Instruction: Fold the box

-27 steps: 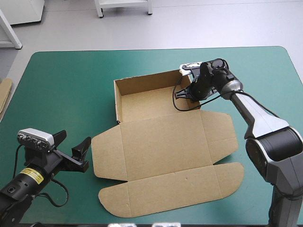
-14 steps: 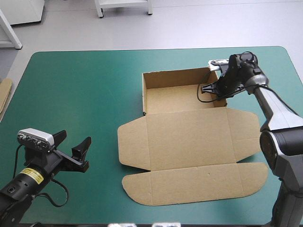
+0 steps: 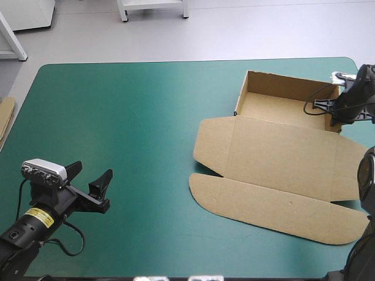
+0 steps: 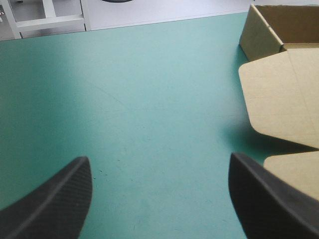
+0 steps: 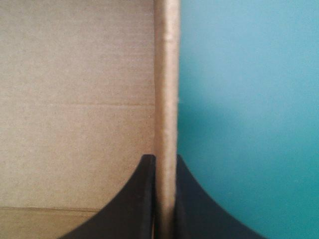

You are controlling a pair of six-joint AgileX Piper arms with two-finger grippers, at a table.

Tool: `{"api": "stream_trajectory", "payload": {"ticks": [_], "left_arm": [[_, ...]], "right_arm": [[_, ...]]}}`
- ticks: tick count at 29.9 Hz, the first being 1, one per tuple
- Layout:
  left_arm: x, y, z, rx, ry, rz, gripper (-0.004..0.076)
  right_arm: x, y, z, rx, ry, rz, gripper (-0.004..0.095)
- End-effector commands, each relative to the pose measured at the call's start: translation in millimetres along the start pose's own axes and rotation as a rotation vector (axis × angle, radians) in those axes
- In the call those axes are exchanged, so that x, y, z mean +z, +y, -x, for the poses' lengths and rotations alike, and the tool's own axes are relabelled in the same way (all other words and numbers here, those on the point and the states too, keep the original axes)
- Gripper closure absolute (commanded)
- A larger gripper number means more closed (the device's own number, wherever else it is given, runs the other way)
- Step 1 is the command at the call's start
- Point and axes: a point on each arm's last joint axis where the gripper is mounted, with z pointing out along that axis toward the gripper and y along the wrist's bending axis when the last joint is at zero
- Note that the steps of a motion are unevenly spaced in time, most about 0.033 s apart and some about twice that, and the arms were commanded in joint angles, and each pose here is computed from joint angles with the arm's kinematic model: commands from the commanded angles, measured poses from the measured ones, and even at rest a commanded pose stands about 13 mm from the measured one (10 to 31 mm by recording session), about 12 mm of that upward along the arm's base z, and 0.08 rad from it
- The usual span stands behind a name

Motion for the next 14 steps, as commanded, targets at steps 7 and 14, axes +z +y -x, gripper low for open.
{"api": "stream_trajectory", "payload": {"ticks": [7, 14], "left_arm": [[-4, -1, 14, 0.0, -0.095, -0.008, 0.0178], [-4, -1, 14, 0.0, -0.095, -0.008, 0.0178]], "right_arm": [[-39, -72, 0, 0.138, -0.095, -0.089, 0.0926], [-44, -118, -8, 0.248, -0.106, -0.114, 0.0927]]}}
